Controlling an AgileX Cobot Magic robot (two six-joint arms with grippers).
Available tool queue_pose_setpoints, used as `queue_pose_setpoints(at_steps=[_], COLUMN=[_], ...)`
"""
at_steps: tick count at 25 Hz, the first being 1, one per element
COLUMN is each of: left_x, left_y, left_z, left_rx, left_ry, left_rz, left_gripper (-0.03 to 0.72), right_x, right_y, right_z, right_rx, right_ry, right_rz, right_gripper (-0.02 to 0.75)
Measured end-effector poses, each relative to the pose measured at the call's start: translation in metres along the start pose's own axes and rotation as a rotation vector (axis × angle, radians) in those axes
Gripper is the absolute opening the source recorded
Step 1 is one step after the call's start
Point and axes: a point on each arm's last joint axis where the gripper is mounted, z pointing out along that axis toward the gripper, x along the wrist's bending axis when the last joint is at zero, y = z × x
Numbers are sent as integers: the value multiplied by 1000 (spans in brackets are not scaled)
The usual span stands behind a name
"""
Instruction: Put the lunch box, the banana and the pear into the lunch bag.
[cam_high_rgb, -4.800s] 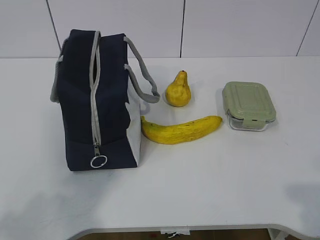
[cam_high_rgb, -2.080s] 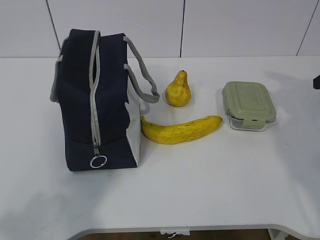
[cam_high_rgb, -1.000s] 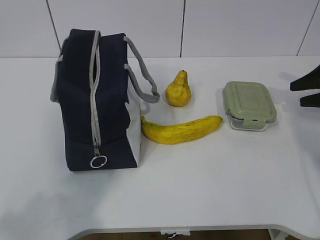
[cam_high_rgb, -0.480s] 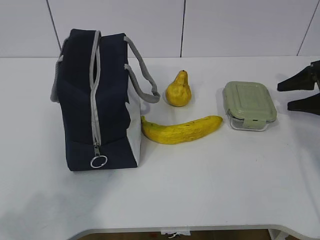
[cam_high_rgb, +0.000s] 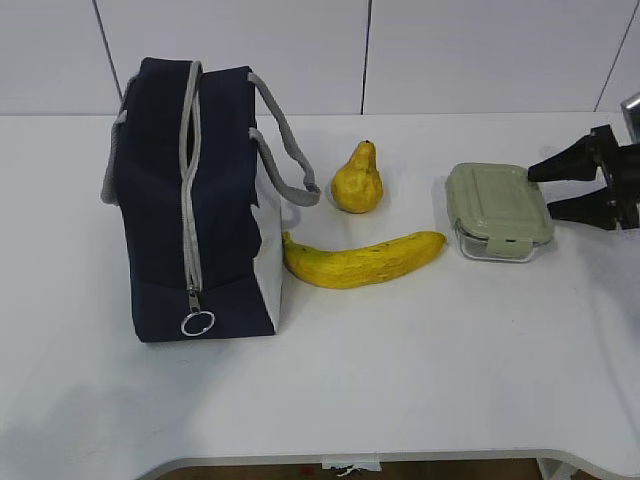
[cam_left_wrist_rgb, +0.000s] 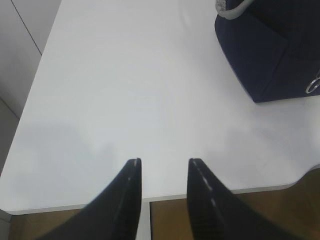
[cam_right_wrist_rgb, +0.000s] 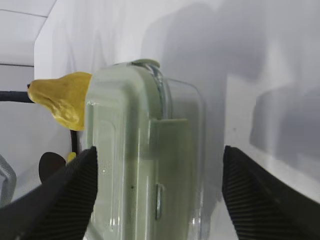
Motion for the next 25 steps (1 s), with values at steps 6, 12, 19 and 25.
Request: queue_pose_setpoints(at_steps=[6, 12, 19, 25], left_x=[0, 0, 0, 0], left_y=[0, 0, 0, 0], left_z=[0, 0, 0, 0], left_rx=[0, 0, 0, 0], left_ry=[0, 0, 0, 0], left_rz=[0, 0, 0, 0], left_gripper=[240, 239, 239, 240], right_x=[0, 4, -1, -2], right_y=[-2, -4, -10, -10], right_z=[10, 16, 35, 36], right_rx=[23, 37, 75, 76], right_ry=[4, 7, 20, 28], right_rz=[-2, -30, -18, -12], right_gripper=[594, 593, 593, 593])
